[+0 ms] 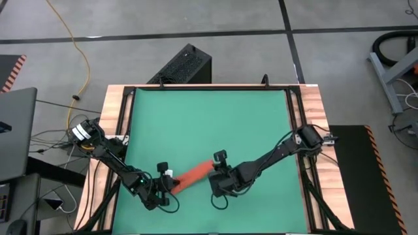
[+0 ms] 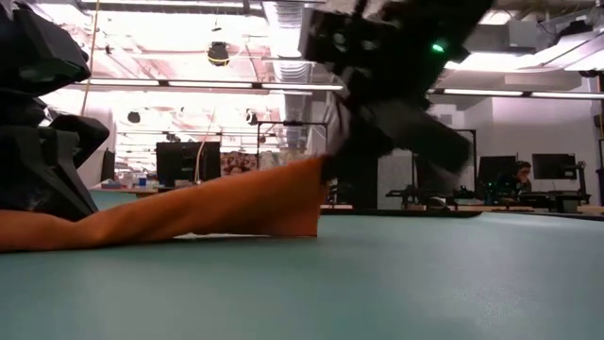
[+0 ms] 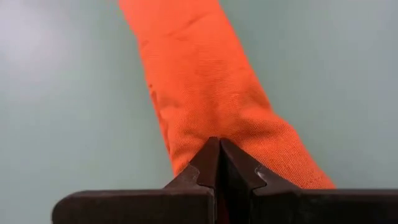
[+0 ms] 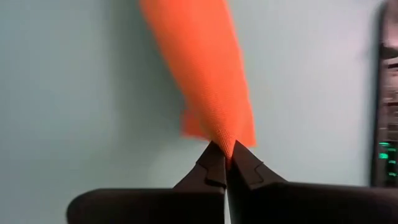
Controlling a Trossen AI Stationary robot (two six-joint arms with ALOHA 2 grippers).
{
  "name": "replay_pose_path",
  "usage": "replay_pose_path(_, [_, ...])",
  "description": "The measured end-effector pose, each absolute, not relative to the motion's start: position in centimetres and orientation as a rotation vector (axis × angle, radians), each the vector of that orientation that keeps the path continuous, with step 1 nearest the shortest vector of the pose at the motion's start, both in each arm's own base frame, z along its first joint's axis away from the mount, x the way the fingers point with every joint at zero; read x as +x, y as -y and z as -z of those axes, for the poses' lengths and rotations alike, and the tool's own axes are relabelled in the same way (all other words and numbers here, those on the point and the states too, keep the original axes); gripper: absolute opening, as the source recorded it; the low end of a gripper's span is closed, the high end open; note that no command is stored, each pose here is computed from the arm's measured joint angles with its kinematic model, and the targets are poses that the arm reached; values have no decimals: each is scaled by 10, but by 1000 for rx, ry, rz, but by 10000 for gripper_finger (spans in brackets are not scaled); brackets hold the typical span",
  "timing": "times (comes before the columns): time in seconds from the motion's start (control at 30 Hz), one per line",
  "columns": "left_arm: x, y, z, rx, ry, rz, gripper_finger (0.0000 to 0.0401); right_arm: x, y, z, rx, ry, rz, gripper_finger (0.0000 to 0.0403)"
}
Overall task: Roll towel into tight, uniform cylinder
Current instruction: Roll the orange towel
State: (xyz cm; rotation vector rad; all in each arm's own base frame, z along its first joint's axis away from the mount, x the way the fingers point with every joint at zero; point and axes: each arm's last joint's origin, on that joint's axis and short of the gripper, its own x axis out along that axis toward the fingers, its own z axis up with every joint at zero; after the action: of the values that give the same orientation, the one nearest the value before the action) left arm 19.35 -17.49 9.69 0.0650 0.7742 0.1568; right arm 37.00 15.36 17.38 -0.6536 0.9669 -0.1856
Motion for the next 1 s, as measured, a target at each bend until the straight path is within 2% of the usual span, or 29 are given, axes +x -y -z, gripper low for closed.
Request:
replay_pose_path(0.3, [194,176,-97,71,-778,-141,0,356,-187,-165,-490,-986,-87,29])
replay_pose_path(0.6, [193,179,-97,34,-839,-60,0,337,-192,-160,-492,-1116,-34,103])
replay_pose_path(0.7, [193,180,-97,36,-855,-25,0,339,-192,-161,-458,-1078,19,117])
replay_pose_path(0.87, [193,180,-97,37,-856,-23,0,351,-195,-170,-435,-905,104,100])
replay_pose_path(1.0, [193,180,-97,42,-858,-20,0,351,-196,-171,-429,-902,108,65])
